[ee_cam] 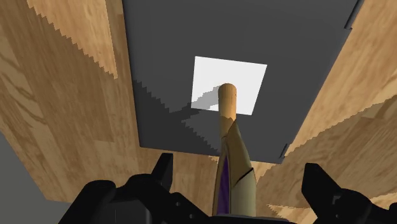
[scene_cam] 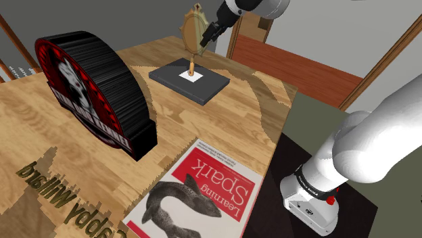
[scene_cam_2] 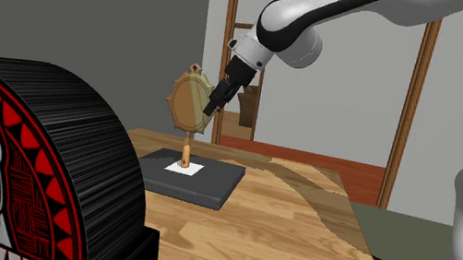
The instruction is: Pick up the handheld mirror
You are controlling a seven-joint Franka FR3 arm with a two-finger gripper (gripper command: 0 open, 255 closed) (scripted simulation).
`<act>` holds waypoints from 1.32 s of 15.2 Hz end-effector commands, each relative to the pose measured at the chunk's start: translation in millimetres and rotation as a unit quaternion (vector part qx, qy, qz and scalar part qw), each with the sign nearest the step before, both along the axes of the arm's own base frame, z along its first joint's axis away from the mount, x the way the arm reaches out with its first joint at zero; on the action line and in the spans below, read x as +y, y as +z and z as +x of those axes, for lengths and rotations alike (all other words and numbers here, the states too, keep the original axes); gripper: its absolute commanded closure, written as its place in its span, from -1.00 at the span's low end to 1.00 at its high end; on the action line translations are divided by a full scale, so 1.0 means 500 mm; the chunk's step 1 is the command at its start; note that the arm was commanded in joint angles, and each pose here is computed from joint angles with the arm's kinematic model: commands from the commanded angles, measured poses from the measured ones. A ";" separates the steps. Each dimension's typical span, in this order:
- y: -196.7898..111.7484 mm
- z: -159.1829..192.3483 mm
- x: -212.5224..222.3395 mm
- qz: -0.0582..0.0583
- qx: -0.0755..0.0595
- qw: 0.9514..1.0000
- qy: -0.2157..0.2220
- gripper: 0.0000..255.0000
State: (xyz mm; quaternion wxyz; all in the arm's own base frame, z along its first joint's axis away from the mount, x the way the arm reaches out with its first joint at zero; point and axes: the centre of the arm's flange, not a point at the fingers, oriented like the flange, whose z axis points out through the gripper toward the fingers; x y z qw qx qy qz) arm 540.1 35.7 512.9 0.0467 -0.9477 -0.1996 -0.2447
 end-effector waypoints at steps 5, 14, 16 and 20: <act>-0.007 0.001 0.000 0.000 0.000 1.000 0.000 1.00; 0.025 0.001 0.000 0.000 0.000 1.000 0.000 1.00; 0.046 0.001 0.000 0.000 0.000 1.000 0.000 1.00; 0.089 0.001 0.000 0.000 0.000 1.000 0.000 1.00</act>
